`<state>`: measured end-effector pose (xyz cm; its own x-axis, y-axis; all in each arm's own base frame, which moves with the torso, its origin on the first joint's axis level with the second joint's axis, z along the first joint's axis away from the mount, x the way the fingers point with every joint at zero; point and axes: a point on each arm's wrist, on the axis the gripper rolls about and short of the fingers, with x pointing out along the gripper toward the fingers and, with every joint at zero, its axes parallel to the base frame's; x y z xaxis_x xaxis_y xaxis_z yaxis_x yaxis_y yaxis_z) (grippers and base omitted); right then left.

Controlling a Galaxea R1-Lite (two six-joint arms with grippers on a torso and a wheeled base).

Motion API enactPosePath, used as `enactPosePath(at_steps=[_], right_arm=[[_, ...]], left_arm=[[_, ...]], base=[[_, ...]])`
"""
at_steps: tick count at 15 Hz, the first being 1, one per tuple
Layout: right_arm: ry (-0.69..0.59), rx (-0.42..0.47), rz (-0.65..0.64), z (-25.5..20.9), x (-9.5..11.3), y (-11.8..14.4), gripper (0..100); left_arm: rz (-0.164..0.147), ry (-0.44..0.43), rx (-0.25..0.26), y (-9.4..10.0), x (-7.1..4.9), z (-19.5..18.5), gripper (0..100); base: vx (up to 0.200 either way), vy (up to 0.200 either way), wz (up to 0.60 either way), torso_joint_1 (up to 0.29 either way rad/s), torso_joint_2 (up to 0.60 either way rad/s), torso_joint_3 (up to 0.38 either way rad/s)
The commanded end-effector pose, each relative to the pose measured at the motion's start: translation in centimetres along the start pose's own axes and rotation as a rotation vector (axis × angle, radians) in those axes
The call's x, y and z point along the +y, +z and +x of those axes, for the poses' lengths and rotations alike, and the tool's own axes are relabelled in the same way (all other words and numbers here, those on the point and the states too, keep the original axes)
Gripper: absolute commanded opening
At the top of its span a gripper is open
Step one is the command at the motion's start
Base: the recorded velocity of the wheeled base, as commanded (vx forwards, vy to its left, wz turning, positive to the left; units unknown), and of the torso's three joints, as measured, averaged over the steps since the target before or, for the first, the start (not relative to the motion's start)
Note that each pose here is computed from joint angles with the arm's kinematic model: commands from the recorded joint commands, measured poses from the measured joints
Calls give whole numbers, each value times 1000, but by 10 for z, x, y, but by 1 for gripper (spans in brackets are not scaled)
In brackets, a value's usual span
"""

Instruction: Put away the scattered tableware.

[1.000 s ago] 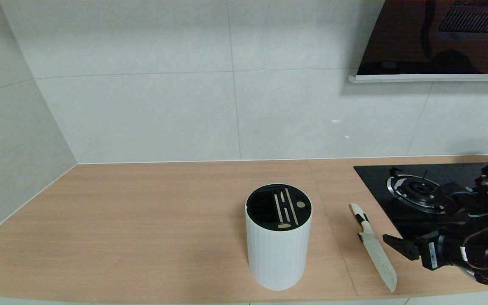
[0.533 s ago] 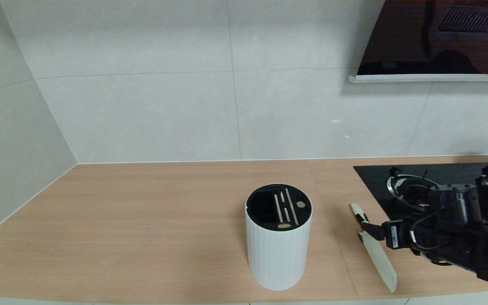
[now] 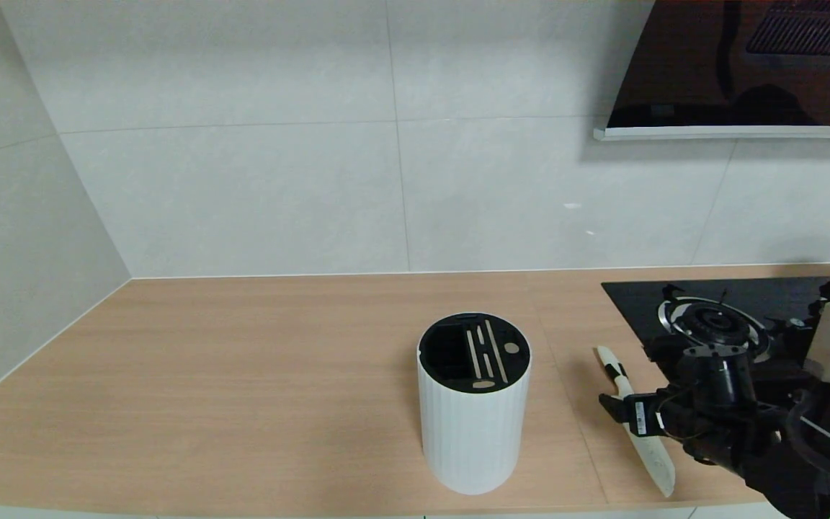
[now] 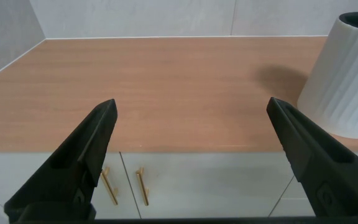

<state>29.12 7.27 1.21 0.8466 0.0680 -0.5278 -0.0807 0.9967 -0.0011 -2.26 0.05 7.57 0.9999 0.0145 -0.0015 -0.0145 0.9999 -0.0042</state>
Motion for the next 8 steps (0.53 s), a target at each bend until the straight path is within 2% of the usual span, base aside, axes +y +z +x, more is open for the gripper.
enactPosePath(at_steps=[1, 8], right_arm=[[-12, 52, -1, 13, 0, -17, 100], [-26, 46, 41, 23, 1, -20, 100]], left_arm=[[0, 1, 0, 0, 0, 0, 100], [0, 1, 0, 0, 0, 0, 100]], base=[[0, 0, 0, 0, 0, 0], [0, 0, 0, 0, 0, 0]])
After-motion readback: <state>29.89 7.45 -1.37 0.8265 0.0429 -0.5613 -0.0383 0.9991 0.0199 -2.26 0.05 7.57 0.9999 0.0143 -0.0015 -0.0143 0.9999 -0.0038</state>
